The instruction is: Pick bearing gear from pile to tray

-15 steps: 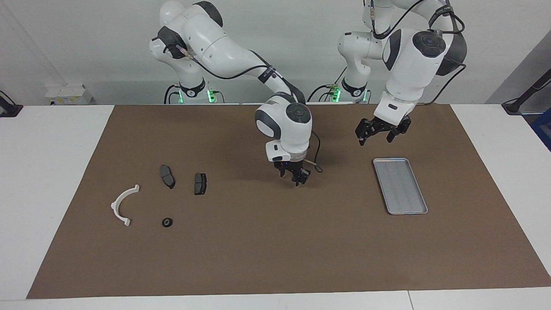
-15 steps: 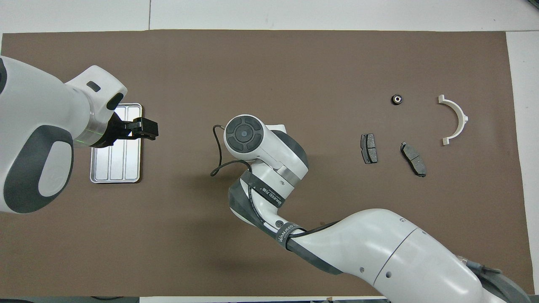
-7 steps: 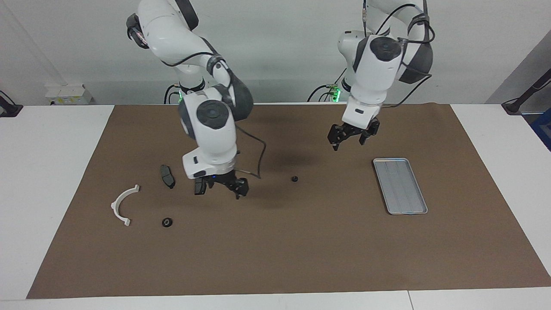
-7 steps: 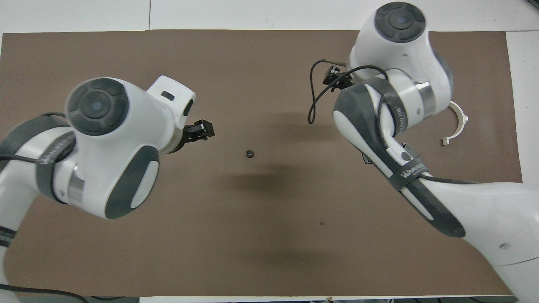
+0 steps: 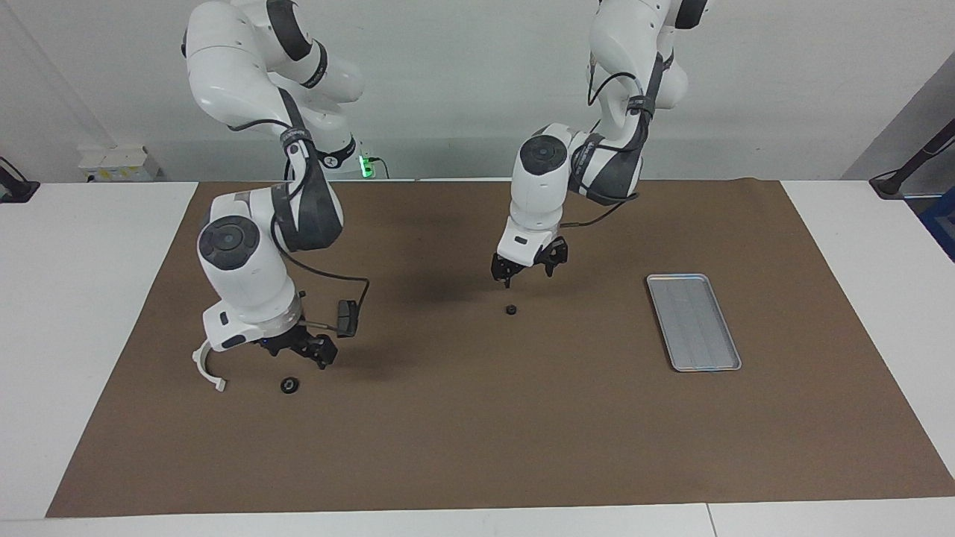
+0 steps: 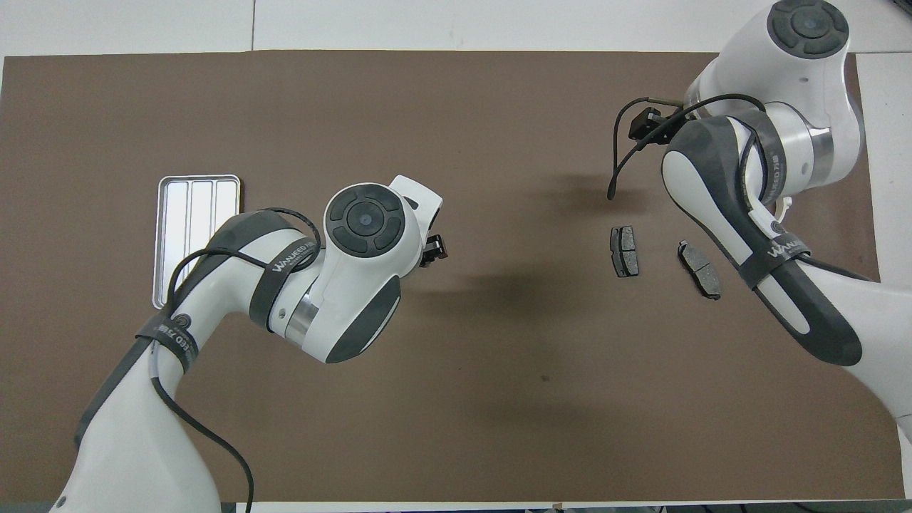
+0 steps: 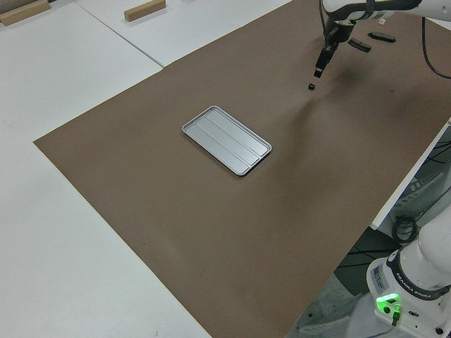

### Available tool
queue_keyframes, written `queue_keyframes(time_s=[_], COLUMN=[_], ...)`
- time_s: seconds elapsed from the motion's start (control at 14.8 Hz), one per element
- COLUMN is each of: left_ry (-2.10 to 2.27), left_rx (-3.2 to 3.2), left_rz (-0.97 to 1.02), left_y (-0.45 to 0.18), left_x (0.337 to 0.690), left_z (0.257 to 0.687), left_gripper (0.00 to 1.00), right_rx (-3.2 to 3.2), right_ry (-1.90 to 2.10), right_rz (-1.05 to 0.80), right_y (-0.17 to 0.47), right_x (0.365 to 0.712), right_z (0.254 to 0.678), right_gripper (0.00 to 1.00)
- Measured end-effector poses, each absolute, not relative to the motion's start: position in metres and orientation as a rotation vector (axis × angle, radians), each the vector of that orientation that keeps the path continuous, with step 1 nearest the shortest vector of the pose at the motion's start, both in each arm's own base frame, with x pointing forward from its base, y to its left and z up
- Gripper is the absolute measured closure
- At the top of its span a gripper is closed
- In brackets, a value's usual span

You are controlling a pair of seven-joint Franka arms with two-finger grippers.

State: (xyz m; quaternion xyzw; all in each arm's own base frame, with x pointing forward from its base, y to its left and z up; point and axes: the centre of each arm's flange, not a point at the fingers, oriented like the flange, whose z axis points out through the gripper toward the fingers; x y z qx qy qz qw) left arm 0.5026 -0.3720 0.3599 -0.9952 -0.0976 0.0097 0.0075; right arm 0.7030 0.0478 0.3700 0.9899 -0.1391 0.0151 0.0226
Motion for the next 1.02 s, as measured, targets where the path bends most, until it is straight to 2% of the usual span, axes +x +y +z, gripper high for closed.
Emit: queue_keyframes(time_s=[0.14, 0.41, 1.02], left_ry=[-0.319, -0.327, -0.288], left_rx=[-3.131, -3.157, -3.174], left_rz=[0.061, 0.042, 0.011], left_y=[-0.38, -0.384, -0.372], left_x=[0.5, 0.501, 0.52], left_z=[0.344, 0.338, 0.307], left_gripper=[0.0, 0.0, 0.0], right_rx=[3.067, 3.069, 3.084], right_ry=[-0.428, -0.435, -0.44], right_rz=[0.059, 0.056, 0.072], right_y=[0.03, 0.014, 0.012], right_x=[0.702, 0.703, 0.706], right_z=[0.344, 0.307, 0.289], right_gripper=[0.0, 0.0, 0.0])
